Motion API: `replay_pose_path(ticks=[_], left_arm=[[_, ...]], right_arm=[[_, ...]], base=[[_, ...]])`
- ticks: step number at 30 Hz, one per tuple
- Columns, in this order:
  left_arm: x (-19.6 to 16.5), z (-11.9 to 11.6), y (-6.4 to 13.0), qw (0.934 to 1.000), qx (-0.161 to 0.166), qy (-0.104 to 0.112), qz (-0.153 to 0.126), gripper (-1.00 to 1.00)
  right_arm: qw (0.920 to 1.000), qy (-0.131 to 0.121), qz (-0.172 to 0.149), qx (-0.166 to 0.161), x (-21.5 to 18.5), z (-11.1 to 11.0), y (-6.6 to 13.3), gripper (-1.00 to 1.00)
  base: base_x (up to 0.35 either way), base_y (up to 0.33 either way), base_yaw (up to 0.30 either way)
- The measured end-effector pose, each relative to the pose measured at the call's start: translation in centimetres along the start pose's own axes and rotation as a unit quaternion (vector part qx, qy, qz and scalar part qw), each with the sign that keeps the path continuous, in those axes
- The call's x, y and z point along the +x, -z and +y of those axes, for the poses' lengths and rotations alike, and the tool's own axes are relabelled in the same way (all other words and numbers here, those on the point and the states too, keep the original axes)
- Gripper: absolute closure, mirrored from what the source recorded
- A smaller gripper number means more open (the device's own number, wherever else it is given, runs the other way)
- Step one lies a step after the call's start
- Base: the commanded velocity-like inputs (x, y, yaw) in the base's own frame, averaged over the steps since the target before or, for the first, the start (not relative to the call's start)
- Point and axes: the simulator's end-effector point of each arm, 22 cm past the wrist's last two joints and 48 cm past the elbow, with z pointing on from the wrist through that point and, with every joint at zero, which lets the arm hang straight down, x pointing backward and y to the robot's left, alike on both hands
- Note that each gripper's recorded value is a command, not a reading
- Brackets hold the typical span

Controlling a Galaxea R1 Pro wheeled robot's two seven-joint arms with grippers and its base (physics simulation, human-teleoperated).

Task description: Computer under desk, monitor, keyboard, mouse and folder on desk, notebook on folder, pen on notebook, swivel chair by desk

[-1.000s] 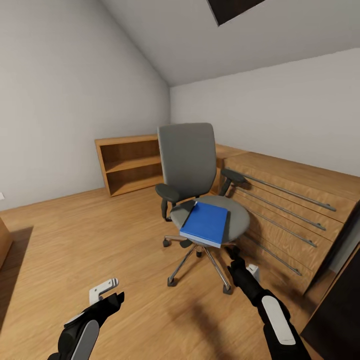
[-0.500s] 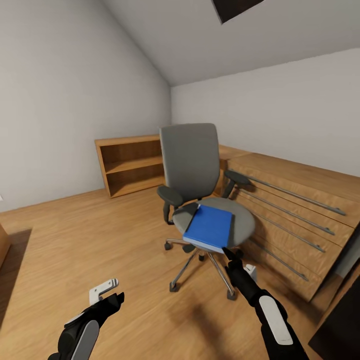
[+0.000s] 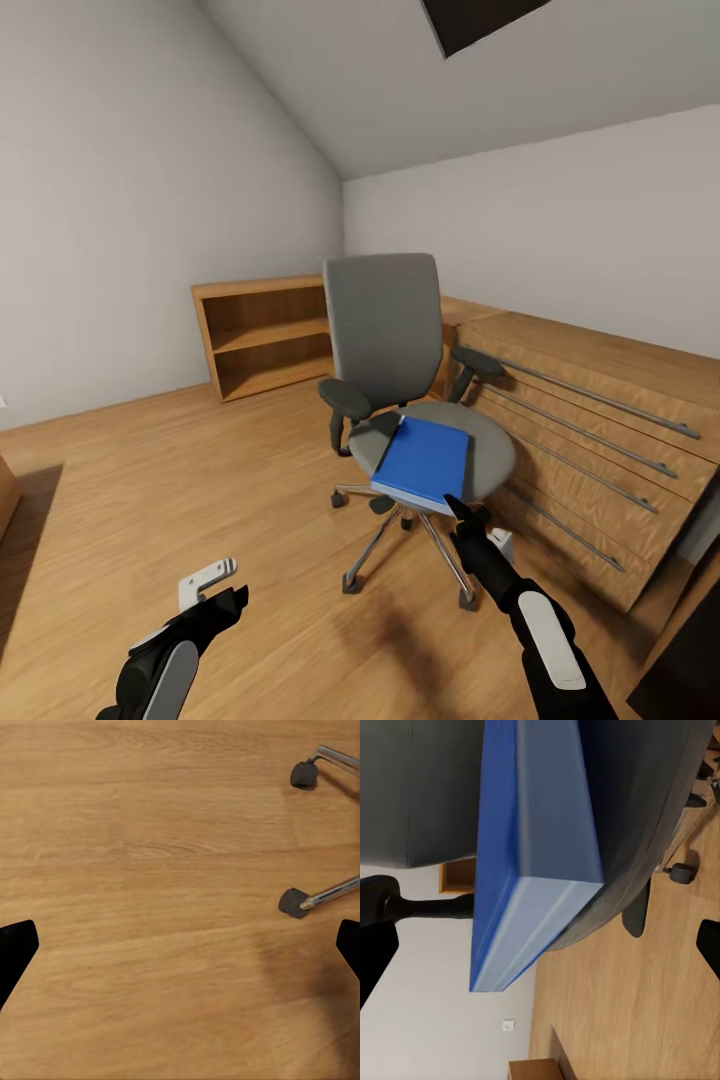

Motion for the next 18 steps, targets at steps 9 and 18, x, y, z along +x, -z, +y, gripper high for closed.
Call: replay_pose_path(ticks=[9, 18], left_arm=[[0.00, -0.01, 0.00, 1.0000, 0.000, 0.000, 0.000, -1.00], [-0.44, -0.18, 0.36, 1.0000, 0.003, 0.001, -0.006, -1.00]], right_arm=[[1.0000, 0.000, 0.000, 0.000, -0.03, 0.03, 0.00, -1.00], [1.0000, 0.003, -0.001, -0.005, -0.19, 0.72, 0.17, -1.00]], base=[[0.000, 0.000, 0.000], [0.000, 0.000, 0.000]])
